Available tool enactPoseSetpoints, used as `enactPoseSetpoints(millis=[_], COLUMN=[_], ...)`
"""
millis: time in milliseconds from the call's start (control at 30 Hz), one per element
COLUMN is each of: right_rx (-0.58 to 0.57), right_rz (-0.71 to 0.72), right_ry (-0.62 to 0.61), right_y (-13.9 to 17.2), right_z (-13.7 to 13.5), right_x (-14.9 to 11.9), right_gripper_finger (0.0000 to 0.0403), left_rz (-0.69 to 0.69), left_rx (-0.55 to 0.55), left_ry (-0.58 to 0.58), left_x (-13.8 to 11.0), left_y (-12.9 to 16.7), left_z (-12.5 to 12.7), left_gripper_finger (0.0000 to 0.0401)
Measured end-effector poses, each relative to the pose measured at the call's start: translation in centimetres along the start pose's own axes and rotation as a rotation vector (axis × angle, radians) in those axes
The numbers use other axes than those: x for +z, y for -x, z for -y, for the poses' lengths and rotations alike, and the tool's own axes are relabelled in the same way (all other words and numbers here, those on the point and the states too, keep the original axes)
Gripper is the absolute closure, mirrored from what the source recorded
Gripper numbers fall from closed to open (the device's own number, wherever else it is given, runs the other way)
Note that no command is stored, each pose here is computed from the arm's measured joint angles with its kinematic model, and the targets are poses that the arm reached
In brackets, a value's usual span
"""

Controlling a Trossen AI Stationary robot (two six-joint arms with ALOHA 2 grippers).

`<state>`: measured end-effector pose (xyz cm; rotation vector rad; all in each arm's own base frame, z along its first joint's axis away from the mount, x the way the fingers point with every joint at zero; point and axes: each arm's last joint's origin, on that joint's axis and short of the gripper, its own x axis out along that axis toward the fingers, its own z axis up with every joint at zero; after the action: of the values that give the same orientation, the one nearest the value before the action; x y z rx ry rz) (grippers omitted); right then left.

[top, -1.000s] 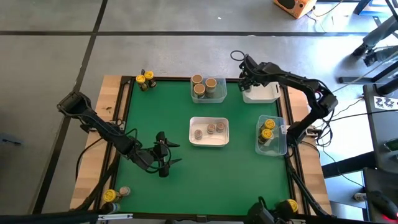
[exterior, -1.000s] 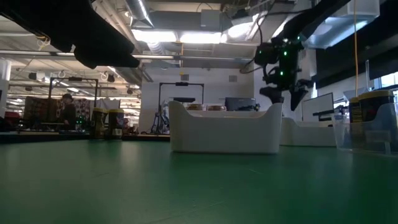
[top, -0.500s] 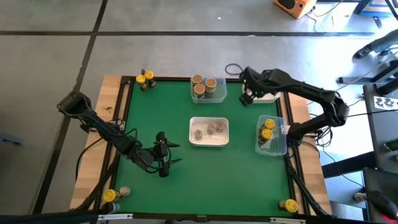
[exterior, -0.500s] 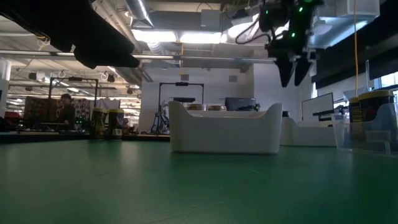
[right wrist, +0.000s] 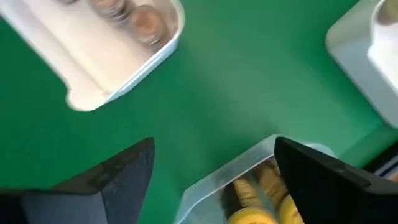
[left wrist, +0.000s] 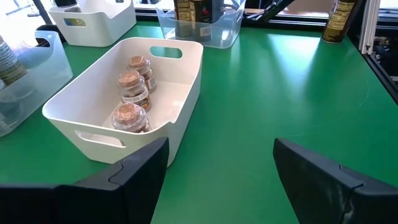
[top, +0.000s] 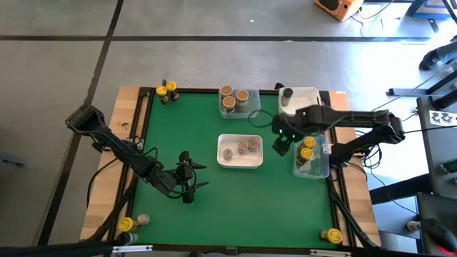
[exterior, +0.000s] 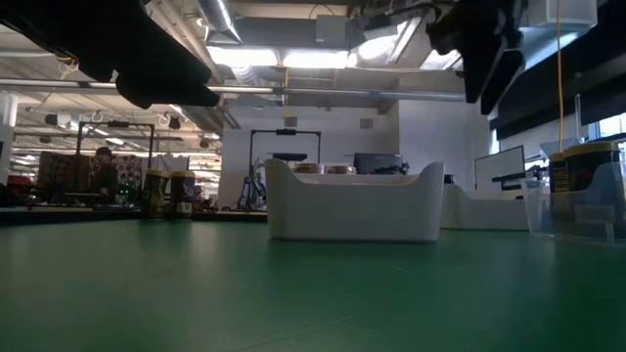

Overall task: Sort spices by type
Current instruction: Put the yellow seasoning can into the bottom transparent bin

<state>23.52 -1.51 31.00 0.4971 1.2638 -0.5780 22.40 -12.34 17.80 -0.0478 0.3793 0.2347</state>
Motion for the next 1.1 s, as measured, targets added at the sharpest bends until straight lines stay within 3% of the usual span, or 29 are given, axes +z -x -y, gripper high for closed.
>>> enactPoseSetpoints(millis=[300,567,1100], right_rx=[0.051,-0.012,0.098], right_rz=[-0.046,-0.165,-0.366], right_ry=[0.065,-0.039,-0.207], right_y=[0.6,1.1,2.7], right_z=[-3.2,-4.1,-8.0], right_x=[-3.1,-6.2,-13.0], right_gripper_finger=[0.0069,0.0007,0.0040], left_rz=[0.000,0.000,0.000], left_rx=[-0.001,-0.001,-0.001], left_ry=[0.006,0.006,0.012], left_x=[0.0,0.0,0.0], left_y=[0.0,0.0,0.0], left_z=[0.0,0.0,0.0], left_gripper_finger=[0.0113,0.0113,0.0113])
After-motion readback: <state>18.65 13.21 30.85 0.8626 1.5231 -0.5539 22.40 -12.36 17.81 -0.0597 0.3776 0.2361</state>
